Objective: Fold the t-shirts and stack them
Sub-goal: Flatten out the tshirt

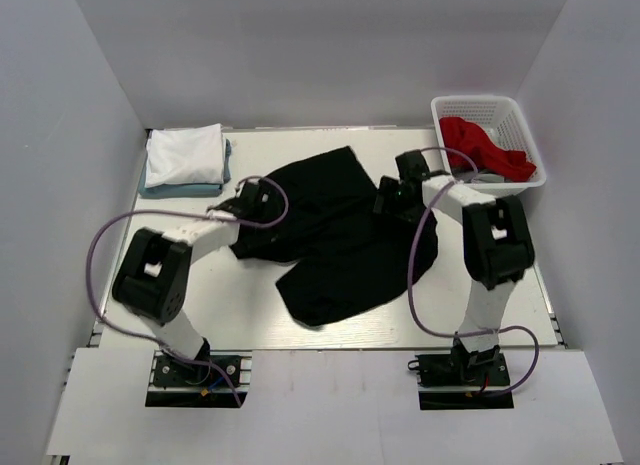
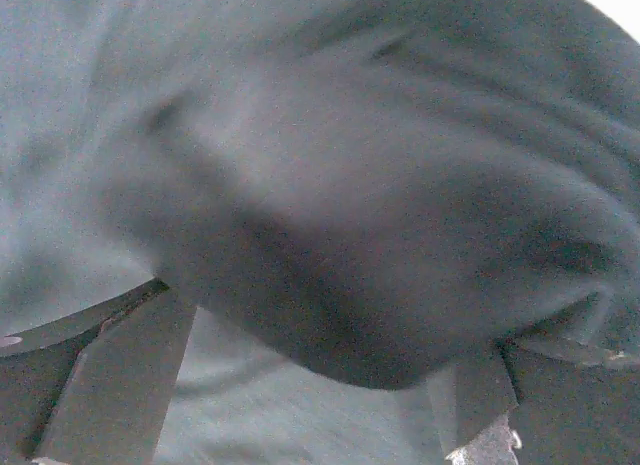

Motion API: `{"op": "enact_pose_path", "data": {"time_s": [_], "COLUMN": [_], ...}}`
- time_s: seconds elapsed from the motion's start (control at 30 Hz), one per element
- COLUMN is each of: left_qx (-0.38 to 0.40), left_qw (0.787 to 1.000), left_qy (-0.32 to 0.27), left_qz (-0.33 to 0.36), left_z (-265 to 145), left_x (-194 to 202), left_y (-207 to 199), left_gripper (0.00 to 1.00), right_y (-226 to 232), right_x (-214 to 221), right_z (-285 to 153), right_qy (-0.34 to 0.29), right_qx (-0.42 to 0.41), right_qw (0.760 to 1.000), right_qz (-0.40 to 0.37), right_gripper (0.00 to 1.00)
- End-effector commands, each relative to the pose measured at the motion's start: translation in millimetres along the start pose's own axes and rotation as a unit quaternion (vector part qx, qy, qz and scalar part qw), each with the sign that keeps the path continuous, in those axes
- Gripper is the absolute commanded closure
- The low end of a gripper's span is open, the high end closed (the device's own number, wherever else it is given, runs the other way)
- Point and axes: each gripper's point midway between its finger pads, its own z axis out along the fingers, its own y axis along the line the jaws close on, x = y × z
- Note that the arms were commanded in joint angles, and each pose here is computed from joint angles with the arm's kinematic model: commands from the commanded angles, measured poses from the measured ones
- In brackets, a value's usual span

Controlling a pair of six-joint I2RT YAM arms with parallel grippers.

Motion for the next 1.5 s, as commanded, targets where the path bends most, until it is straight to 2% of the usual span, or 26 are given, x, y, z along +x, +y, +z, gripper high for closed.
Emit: {"op": "enact_pose_path", "data": {"time_s": [0.0,0.03,0.07,0.1,0.17,0.2,0.23,0.27,0.3,0.33,0.4,0.43,0.5,0.53,0.6,0.63,0.7,0.83,0.9,0.97,1.0,1.13,1.27,1.33,1.4,1.47], "left_qx": [0.054,0.085,0.100,0.124,0.136,0.141,0.115,0.107,0.065,0.044,-0.004,-0.024,-0.049,-0.056,-0.047,-0.049,-0.053,-0.065,-0.082,-0.092,-0.096,-0.112,-0.071,-0.064,-0.061,-0.074], "left_qw": [0.993,0.990,0.989,0.988,0.989,0.989,0.993,0.994,0.997,0.997,0.994,0.994,0.993,0.993,0.995,0.995,0.995,0.995,0.993,0.992,0.992,0.992,0.996,0.996,0.996,0.995], "left_qy": [0.100,0.109,0.105,0.088,0.065,0.038,0.007,-0.022,-0.051,-0.069,-0.102,-0.104,-0.101,-0.093,-0.074,-0.072,-0.064,-0.048,-0.041,-0.042,-0.038,-0.013,-0.001,-0.001,-0.024,-0.033], "left_qz": [-0.015,-0.017,-0.017,-0.012,-0.002,0.003,0.010,0.007,0.008,0.002,-0.023,-0.028,-0.046,-0.049,-0.052,-0.052,-0.062,-0.066,-0.071,-0.074,-0.066,-0.064,-0.060,-0.056,-0.059,-0.054], "left_z": [-27.1,-36.3,-42.4,-55.7,-69.1,-79.8,-89.7,-99.7,-101.8,-103.6,-106.0,-105.9,-103.8,-98.3,-87.8,-83.6,-71.1,-56.5,-49.8,-47.1,-43.1,-36.9,-39.1,-44.1,-56.6,-66.6], "left_x": [78.6,84.9,84.6,78.1,66.7,48.4,36.3,18.5,8.0,0.5,-14.7,-13.7,-10.4,-5.3,9.9,14.5,27.8,39.7,42.5,39.6,41.4,50.3,51.6,51.2,37.7,37.4], "left_y": [1.3,-8.4,-11.8,-21.7,-28.8,-35.7,-28.4,-30.1,-14.6,-4.7,15.3,23.4,32.5,35.2,36.7,39.6,49.6,57.6,64.6,68.0,69.3,75.7,60.3,59.0,56.1,62.2], "left_gripper": [0.01,0.01,0.01,0.01,0.01,0.01,0.01,0.01,0.01,0.01,0.01,0.01,0.01,0.01,0.01,0.01,0.01,0.01,0.01,0.01,0.01,0.01,0.01,0.01,0.01,0.01], "right_y": [-34.3,-21.5,-20.9,3.0,25.2,25.0,44.3,54.3,49.4,53.8,59.1,53.6,61.9,54.2,71.5,70.9,75.3,52.4,40.8,17.0,4.1,-21.2,-37.9,-36.2,-36.4,-33.7], "right_x": [-41.5,-68.6,-72.7,-111.5,-133.2,-122.0,-142.2,-146.9,-127.6,-128.1,-99.6,-63.2,-34.3,8.6,37.5,69.8,89.8,120.4,118.1,104.3,108.9,95.1,58.7,27.7,-1.4,-5.1], "right_z": [34.6,38.0,42.4,24.4,-7.2,-8.4,-37.9,-65.3,-61.0,-82.4,-93.0,-94.7,-95.0,-85.6,-94.6,-93.9,-93.5,-69.3,-60.2,-41.0,-32.8,-21.2,-19.7,-27.1,-44.5,-55.9], "right_qy": [-0.007,-0.027,-0.014,-0.059,-0.108,-0.107,-0.163,-0.190,-0.172,-0.191,-0.174,-0.146,-0.126,-0.084,-0.064,-0.031,-0.017,0.021,0.027,0.018,0.036,0.029,0.000,-0.043,-0.081,-0.087], "right_qx": [0.065,0.051,0.045,0.022,0.000,-0.005,-0.041,-0.056,-0.059,-0.067,-0.086,-0.099,-0.129,-0.143,-0.195,-0.213,-0.223,-0.179,-0.142,-0.060,-0.032,0.009,0.033,0.037,0.036,0.032], "right_qw": [0.998,0.998,0.998,0.996,0.989,0.987,0.977,0.969,0.972,0.968,0.968,0.972,0.971,0.975,0.966,0.964,0.960,0.971,0.979,0.991,0.993,0.997,0.998,0.996,0.994,0.993], "right_qz": [-0.005,-0.019,-0.050,-0.062,-0.105,-0.116,-0.127,-0.145,-0.148,-0.150,-0.157,-0.156,-0.154,-0.151,-0.158,-0.158,-0.168,-0.158,-0.142,-0.119,-0.104,-0.076,-0.056,-0.062,-0.058,-0.075], "right_gripper": [0.10,0.10,0.10,0.10,0.10,0.10,0.10,0.10,0.10,0.10,0.10,0.10,0.10,0.10,0.10,0.10,0.10,0.10,0.10,0.10,0.10,0.10,0.10,0.10,0.10,0.10]}}
